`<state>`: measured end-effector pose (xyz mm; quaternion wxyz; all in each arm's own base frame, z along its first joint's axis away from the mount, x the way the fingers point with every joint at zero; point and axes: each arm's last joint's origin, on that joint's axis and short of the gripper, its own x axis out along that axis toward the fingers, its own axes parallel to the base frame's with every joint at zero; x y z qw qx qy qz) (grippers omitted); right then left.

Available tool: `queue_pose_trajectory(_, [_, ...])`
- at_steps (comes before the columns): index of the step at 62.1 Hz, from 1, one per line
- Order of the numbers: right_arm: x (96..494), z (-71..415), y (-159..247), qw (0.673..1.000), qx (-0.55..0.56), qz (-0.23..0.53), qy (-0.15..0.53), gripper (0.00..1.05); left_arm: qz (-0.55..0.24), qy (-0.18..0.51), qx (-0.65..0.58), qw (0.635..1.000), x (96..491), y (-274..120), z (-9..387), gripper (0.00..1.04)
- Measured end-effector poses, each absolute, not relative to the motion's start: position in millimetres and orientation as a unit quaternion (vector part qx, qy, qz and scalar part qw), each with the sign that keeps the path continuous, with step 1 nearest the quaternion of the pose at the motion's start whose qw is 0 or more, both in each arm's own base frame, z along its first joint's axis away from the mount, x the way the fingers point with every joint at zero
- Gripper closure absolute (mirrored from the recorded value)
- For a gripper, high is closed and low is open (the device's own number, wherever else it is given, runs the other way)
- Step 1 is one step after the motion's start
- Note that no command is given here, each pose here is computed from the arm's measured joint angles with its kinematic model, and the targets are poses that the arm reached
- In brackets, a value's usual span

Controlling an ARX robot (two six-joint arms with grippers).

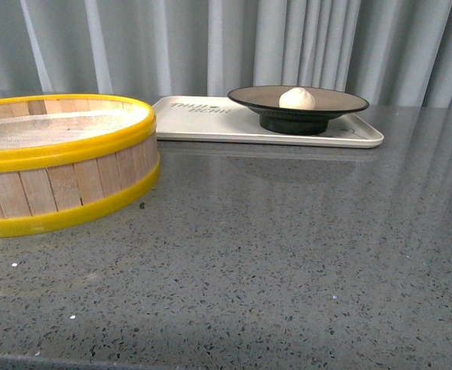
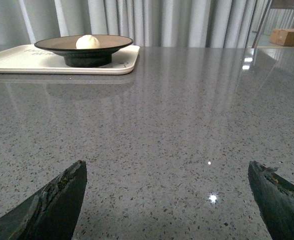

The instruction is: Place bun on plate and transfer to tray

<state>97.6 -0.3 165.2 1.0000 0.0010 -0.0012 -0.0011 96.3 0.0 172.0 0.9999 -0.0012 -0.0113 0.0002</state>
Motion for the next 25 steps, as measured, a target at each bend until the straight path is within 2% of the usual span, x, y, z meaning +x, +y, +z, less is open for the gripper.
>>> queue_pose_trajectory(25, [97.6,165.2,-0.3,1.0,0.001,-0.001,-0.001,0.08,0.0,-0.012,-0.001,1.0,96.3,0.0,172.1,0.07])
